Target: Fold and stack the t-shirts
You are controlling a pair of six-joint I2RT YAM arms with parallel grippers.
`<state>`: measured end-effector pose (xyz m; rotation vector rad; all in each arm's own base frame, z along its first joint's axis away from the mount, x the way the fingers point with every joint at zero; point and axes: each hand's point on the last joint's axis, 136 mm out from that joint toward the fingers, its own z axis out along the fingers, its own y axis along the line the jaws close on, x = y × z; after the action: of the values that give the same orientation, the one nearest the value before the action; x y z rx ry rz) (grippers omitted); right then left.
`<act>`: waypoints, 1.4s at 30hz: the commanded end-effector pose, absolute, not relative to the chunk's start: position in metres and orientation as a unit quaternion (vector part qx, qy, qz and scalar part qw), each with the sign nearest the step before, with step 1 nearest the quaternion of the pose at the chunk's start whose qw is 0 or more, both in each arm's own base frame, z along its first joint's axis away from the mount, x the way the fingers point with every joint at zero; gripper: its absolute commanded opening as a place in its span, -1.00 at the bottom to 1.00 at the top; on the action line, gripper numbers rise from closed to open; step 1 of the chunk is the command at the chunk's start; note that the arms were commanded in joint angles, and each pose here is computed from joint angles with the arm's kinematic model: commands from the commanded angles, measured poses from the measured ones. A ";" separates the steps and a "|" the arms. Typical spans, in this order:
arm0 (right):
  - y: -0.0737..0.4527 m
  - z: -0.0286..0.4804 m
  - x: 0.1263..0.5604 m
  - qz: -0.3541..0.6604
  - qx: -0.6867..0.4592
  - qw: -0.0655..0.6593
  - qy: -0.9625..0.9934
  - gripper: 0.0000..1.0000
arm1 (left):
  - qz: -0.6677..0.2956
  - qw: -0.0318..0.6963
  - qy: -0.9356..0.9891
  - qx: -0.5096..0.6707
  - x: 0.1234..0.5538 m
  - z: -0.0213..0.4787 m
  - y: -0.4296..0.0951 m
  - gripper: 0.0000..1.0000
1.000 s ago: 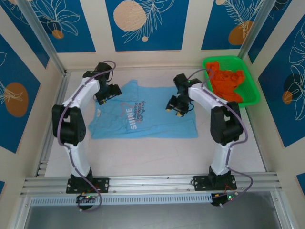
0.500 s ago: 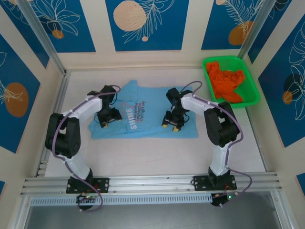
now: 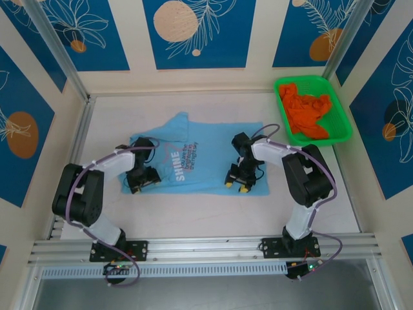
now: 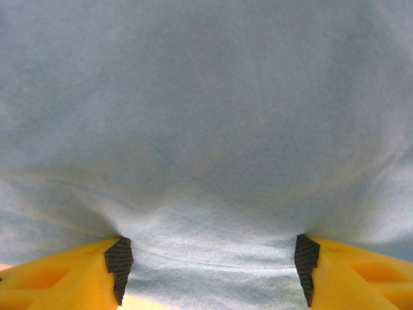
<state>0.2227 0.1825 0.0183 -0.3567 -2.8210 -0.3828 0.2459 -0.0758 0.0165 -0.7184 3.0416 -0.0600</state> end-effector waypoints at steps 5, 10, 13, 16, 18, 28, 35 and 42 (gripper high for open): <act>0.164 0.007 0.157 -0.113 -0.107 0.211 -0.965 0.07 | 0.012 -0.054 0.956 -0.289 0.176 0.023 -0.058 0.42; 0.165 0.011 0.148 -0.118 -0.088 0.212 -0.966 0.10 | 0.011 -0.061 0.943 -0.326 0.150 0.032 -0.052 0.43; 0.167 0.026 0.158 -0.124 -0.069 0.188 -0.972 0.15 | -0.005 -0.029 0.943 -0.332 0.163 0.052 -0.053 0.44; 0.170 0.053 0.182 -0.130 -0.048 0.128 -0.982 0.28 | -0.034 0.033 0.948 -0.314 0.207 0.089 -0.061 0.49; 0.169 0.075 0.203 -0.128 -0.042 0.074 -0.988 0.37 | -0.051 0.068 0.952 -0.294 0.242 0.115 -0.070 0.49; 0.167 0.133 0.313 -0.204 -0.167 -0.115 -0.958 0.39 | -0.205 0.081 0.943 -0.250 0.390 0.139 -0.189 0.43; 0.129 0.135 0.350 -0.152 -0.237 -0.130 -0.951 0.37 | -0.255 0.023 0.918 -0.304 0.427 0.095 -0.257 0.27; 0.130 0.151 0.354 -0.156 -0.226 -0.135 -0.952 0.34 | -0.216 0.022 0.901 -0.376 0.435 0.061 -0.260 0.03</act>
<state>0.3589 0.1301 0.1422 -0.7892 -3.2808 -0.5661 0.4296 -0.2574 0.0536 -1.0219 2.8701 -0.6751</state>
